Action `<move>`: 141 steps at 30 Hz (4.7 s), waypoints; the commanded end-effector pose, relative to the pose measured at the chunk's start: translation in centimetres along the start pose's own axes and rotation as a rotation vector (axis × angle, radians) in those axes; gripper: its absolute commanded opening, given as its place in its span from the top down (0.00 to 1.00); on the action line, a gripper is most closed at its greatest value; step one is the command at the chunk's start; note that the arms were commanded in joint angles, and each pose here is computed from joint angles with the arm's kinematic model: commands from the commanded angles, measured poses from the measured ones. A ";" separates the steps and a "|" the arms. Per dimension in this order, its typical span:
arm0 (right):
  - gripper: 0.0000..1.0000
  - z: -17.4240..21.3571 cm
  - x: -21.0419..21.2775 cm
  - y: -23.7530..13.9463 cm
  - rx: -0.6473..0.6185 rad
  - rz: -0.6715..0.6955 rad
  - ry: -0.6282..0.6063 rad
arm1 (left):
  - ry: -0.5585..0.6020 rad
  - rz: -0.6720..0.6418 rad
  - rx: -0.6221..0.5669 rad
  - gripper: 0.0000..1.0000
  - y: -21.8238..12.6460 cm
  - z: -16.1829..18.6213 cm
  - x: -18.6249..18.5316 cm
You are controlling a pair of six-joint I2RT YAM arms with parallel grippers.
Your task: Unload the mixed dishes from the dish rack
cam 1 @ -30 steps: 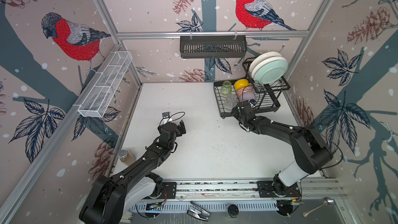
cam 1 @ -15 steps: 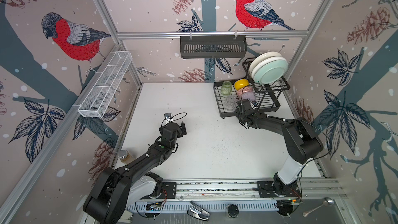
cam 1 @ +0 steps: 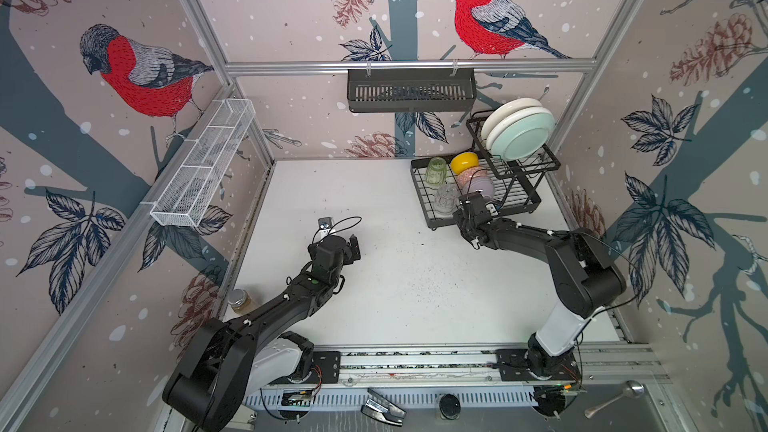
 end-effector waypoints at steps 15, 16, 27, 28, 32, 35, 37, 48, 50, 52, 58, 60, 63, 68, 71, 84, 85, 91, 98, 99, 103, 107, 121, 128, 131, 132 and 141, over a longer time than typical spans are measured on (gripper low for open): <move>0.84 4.5 -8.8 -1.2 0.147 0.376 -0.197 | -0.015 -0.002 -0.023 0.03 -0.1 -0.3 0.0; 0.85 4.6 -9.0 -1.3 0.151 0.381 -0.196 | -0.016 -0.003 -0.024 0.03 -0.1 -0.4 0.0; 0.80 6.5 -11.5 -3.7 0.206 0.426 -0.318 | -0.019 -0.001 -0.020 0.03 -0.3 -0.5 0.0; 0.80 6.6 -11.9 -4.0 0.209 0.439 -0.340 | -0.020 0.000 -0.023 0.03 -0.3 -0.6 0.0; 0.82 7.7 -13.2 -4.9 0.274 0.454 -0.398 | -0.021 -0.012 -0.031 0.03 -0.6 -0.7 0.2; 0.87 8.5 -14.0 -5.4 0.309 0.461 -0.461 | -0.026 -0.015 -0.037 0.03 -0.8 -0.9 0.3; 0.88 9.1 -14.4 -5.7 0.332 0.466 -0.506 | -0.031 -0.012 -0.040 0.03 -0.9 -1.0 0.3; 0.84 11.9 -14.6 -7.8 0.396 0.349 -0.725 | -0.041 -0.007 -0.047 0.03 -1.3 -1.2 0.3; 0.84 12.3 -15.0 -7.9 0.408 0.335 -0.774 | -0.049 0.002 -0.047 0.03 -1.4 -1.3 0.3; 0.85 12.4 -15.2 -8.1 0.399 0.339 -0.834 | -0.055 0.012 -0.047 0.03 -1.4 -1.3 0.2; 0.86 13.0 -14.4 -8.9 0.378 0.228 -0.963 | -0.060 0.009 -0.055 0.03 -1.7 -1.4 0.3; 0.85 13.1 -14.2 -9.3 0.382 0.183 -0.999 | -0.062 0.006 -0.061 0.03 -1.8 -1.6 0.4; 0.85 13.1 -13.9 -9.7 0.380 0.150 -1.057 | -0.063 0.002 -0.066 0.03 -2.0 -1.6 0.5; 0.82 12.7 -13.7 -10.0 0.367 0.094 -1.099 | -0.073 0.010 -0.074 0.03 -2.2 -1.8 0.5; 0.81 12.6 -13.9 -9.9 0.386 0.052 -1.073 | -0.083 0.036 -0.074 0.03 -2.2 -1.8 0.3; 0.54 12.0 -13.0 -9.2 0.400 -0.021 -0.862 | -0.108 0.063 -0.088 0.03 -2.6 -1.9 0.2; 0.53 12.0 -12.8 -9.2 0.393 -0.021 -0.859 | -0.110 0.063 -0.088 0.03 -2.6 -1.9 0.2; 0.56 10.5 -12.8 -8.5 0.334 0.086 -0.790 | -0.110 0.059 -0.096 0.03 -2.8 -2.0 0.3; 0.72 9.0 -12.8 -7.8 0.303 0.139 -0.772 | -0.107 0.042 -0.108 0.03 -3.0 -2.1 0.6; 0.75 8.9 -12.7 -7.7 0.298 0.150 -0.791 | -0.105 0.040 -0.105 0.03 -2.9 -2.0 0.6; 0.82 9.0 -12.3 -7.4 0.285 0.179 -0.869 | -0.105 0.045 -0.097 0.03 -2.8 -2.1 0.4; 0.82 8.8 -11.8 -7.1 0.254 0.204 -0.954 | -0.102 0.041 -0.092 0.03 -2.7 -2.2 0.4; 0.85 6.5 -9.4 -5.5 0.182 0.259 -1.130 | -0.100 0.026 -0.086 0.03 -2.4 -2.1 0.4; 0.87 6.3 -8.5 -5.3 0.245 0.141 -1.192 | -0.095 0.017 -0.082 0.03 -2.3 -2.1 0.4; 0.87 7.0 -8.2 -5.5 0.280 0.089 -1.222 | -0.092 0.017 -0.087 0.03 -2.3 -2.2 0.4; 0.87 7.2 -8.2 -5.5 0.290 0.087 -1.223 | -0.093 0.016 -0.090 0.03 -2.3 -2.2 0.4; 0.89 9.1 -9.4 -6.1 0.321 0.083 -1.267 | -0.091 0.020 -0.084 0.03 -2.2 -2.1 0.3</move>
Point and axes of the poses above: each gripper's point midway between its finger pads, its own y axis out along the fingers, its own x axis along the line the jaws close on, z = x × y, the point moved 8 cm from there along -y, back along the fingers, and after that the axes turned 6 degrees about y, right-handed, at the moved point
